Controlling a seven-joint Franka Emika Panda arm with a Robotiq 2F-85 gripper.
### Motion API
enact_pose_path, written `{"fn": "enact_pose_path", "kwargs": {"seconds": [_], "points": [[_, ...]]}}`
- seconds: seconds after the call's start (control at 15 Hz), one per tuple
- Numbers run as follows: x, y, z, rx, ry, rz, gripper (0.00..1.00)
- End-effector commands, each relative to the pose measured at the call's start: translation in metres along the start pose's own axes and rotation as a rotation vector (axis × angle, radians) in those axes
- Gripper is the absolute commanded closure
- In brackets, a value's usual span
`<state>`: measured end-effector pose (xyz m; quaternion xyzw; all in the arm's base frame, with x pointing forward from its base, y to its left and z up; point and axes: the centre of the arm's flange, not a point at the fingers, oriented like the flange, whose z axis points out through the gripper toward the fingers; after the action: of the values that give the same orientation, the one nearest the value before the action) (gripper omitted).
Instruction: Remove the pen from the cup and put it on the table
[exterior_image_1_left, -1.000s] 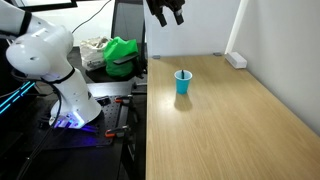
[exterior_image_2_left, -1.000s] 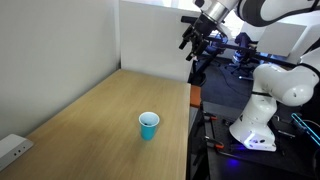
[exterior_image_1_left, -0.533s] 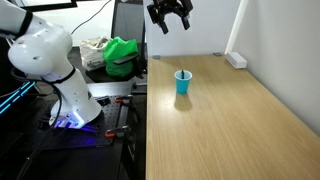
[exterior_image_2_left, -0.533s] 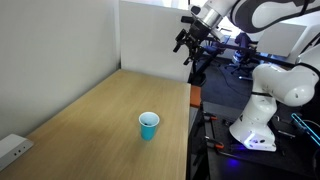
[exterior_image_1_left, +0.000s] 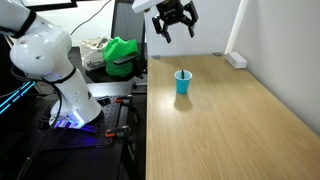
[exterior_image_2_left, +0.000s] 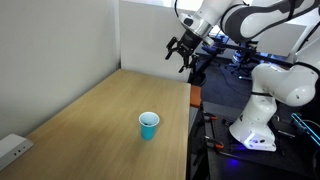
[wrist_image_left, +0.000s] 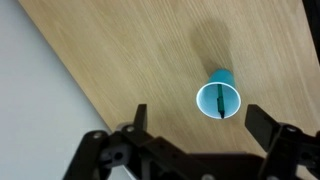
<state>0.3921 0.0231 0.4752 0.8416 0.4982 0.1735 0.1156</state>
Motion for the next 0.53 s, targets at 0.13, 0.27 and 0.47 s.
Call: {"fn": "enact_pose_path", "kwargs": {"seconds": [0.13, 0.27, 0.47], "points": [[0.005, 0.011, 0.031, 0.063, 0.068, -0.189, 0.0], [0.004, 0.011, 0.041, 0.093, 0.084, -0.259, 0.0], [0.005, 0.012, 0.056, 0.131, 0.098, -0.356, 0.0]]}}
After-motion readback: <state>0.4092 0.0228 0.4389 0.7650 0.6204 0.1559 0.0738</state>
